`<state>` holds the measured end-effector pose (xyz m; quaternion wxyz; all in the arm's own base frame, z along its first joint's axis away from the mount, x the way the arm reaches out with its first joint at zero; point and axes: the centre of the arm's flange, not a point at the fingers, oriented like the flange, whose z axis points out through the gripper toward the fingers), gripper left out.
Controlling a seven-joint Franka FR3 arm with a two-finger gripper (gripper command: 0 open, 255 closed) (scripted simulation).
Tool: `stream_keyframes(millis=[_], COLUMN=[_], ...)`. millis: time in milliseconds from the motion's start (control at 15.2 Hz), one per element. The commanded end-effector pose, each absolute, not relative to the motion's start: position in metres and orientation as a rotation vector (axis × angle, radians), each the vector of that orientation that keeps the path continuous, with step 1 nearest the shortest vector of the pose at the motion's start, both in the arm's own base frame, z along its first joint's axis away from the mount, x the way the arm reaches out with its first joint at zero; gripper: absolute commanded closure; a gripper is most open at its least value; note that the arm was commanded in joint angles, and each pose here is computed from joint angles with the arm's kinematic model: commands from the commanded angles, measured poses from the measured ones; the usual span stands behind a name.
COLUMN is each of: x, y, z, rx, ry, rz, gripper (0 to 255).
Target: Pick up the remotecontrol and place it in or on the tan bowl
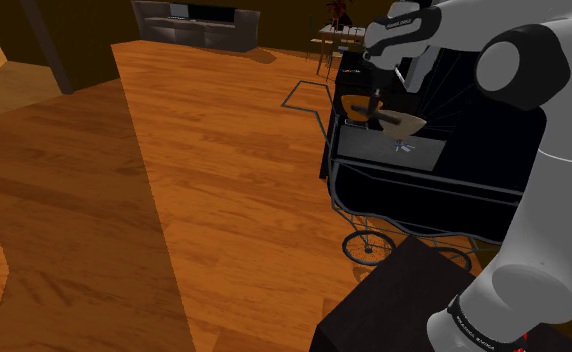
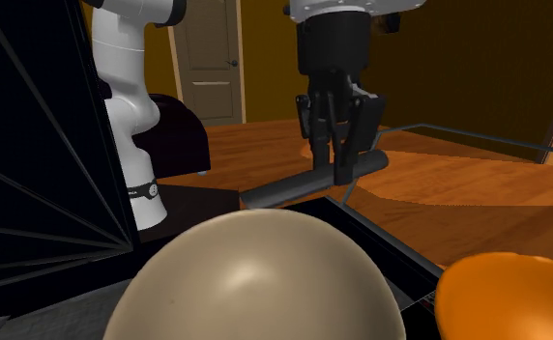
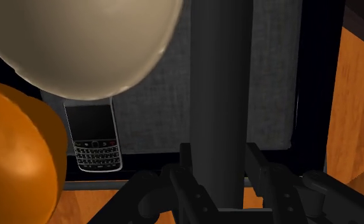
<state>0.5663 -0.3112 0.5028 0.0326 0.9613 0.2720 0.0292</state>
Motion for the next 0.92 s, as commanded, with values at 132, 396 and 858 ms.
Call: stream_keyframes(millis=[132, 396, 858], x=[0.567, 0.567, 0.555], y=[-0.312, -0.312, -0.350], z=[0.525, 0.546, 0.563], rx=[2.959, 2.959, 2.959], ry=[0.837, 0.837, 0.837], rz=[0.090, 0.090, 0.090], gripper=[255, 255, 255])
